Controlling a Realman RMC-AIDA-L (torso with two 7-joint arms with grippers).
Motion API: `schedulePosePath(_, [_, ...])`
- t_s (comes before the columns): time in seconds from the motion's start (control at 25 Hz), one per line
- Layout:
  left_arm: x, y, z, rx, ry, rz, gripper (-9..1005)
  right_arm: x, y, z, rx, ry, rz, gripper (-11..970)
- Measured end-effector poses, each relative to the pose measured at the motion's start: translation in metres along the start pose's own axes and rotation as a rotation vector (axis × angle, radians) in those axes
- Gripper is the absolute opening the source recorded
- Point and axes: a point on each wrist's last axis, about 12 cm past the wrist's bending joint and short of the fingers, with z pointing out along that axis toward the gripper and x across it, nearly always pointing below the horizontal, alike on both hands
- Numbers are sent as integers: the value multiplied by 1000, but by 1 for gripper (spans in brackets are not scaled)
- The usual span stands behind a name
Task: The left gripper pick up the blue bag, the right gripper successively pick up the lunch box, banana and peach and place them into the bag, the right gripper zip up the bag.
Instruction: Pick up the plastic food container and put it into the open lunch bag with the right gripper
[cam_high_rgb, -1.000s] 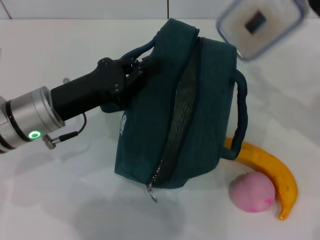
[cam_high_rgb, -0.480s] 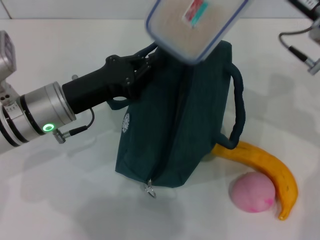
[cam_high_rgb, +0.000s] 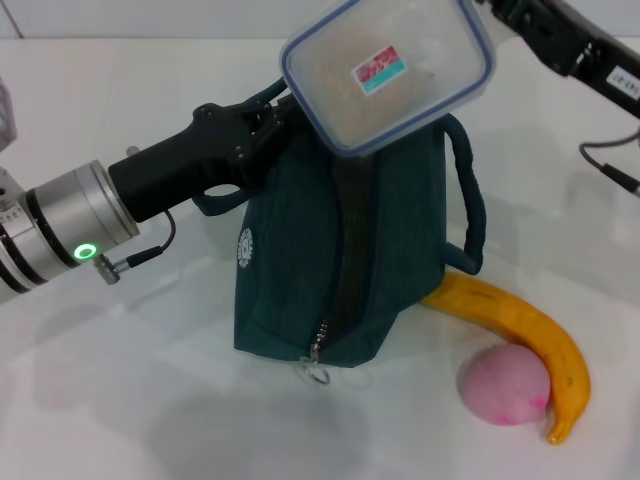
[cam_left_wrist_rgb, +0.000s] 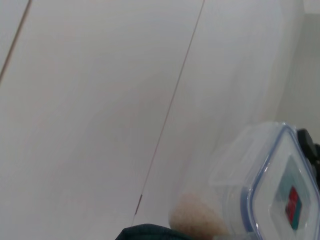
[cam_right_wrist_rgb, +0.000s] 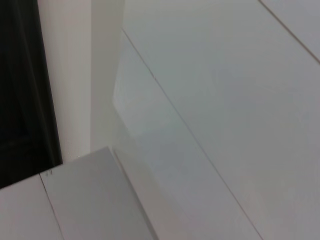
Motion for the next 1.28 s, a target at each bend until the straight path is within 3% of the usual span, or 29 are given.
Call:
schedulePosePath(0.64, [-1, 1, 4, -3, -6, -2, 38, -10, 4, -36, 66, -69, -67, 96])
schedulePosePath(1.28, [-2, 2, 3, -15, -17, 0, 37, 17, -4, -11, 58, 286, -27, 154])
